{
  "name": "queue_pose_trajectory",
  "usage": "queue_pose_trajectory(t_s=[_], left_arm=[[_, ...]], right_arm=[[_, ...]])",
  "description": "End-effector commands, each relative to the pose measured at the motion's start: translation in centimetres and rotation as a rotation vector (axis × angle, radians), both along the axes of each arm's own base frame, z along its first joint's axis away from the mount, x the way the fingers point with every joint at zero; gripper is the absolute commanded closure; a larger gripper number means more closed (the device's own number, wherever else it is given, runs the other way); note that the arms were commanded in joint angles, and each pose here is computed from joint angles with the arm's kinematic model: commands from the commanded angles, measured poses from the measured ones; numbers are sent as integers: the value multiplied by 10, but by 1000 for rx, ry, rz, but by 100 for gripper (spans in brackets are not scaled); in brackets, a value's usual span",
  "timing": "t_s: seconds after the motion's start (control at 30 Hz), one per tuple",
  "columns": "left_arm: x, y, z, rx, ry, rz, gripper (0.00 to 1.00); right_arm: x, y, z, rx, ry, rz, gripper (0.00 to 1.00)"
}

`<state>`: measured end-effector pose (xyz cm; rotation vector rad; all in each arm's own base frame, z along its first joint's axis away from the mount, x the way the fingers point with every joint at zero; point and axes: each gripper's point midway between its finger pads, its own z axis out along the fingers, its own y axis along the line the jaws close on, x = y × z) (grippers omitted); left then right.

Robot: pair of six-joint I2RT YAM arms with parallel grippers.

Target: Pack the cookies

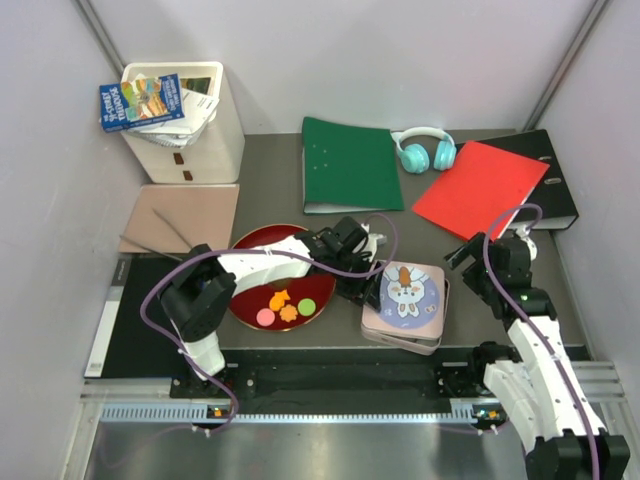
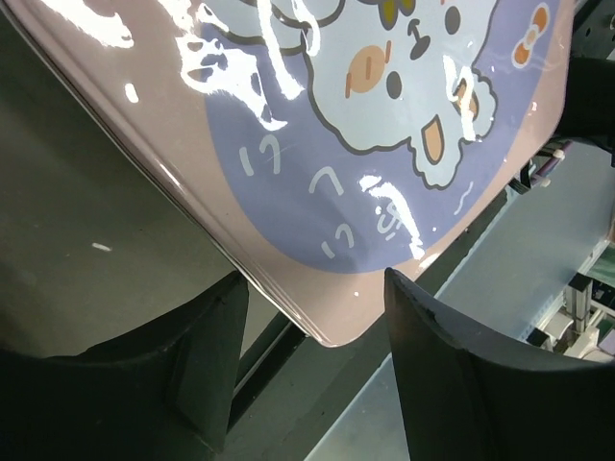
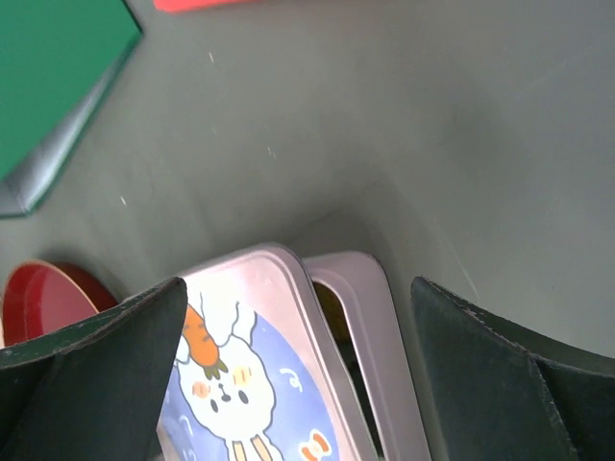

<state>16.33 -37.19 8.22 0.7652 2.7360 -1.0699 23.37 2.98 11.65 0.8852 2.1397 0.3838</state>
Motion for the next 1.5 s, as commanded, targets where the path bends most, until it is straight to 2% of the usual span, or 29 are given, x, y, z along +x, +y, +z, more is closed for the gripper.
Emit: queue_pose_trajectory(t_s=[0.0, 0.13, 0.2, 0.5, 0.7, 1.07, 1.2, 1.3, 1.47], left_arm=[[0, -9, 30, -72, -52, -64, 35], [2, -10, 30, -72, -59, -62, 31], [2, -10, 29, -68, -56, -62, 31], [-1, -14, 27, -72, -44, -85, 31], [1, -11, 25, -45, -51, -69, 29], [12, -5, 26, 9, -95, -31, 22], [13, -5, 27, 12, -98, -32, 22], [14, -5, 27, 13, -101, -29, 22], [14, -5, 24, 20, -95, -26, 22]], right_arm=[[-5, 20, -8, 60, 63, 109, 1], [-5, 37, -8, 130, 27, 180, 1], [-9, 43, -16, 155, 55, 213, 1], [-28, 44, -44, 141, 154, 253, 2], [-34, 43, -48, 149, 174, 230, 16], [-40, 45, -44, 186, 202, 195, 30], [-41, 44, -41, 197, 213, 168, 47], [-40, 44, -41, 201, 215, 154, 53], [-40, 44, -44, 208, 219, 145, 57]])
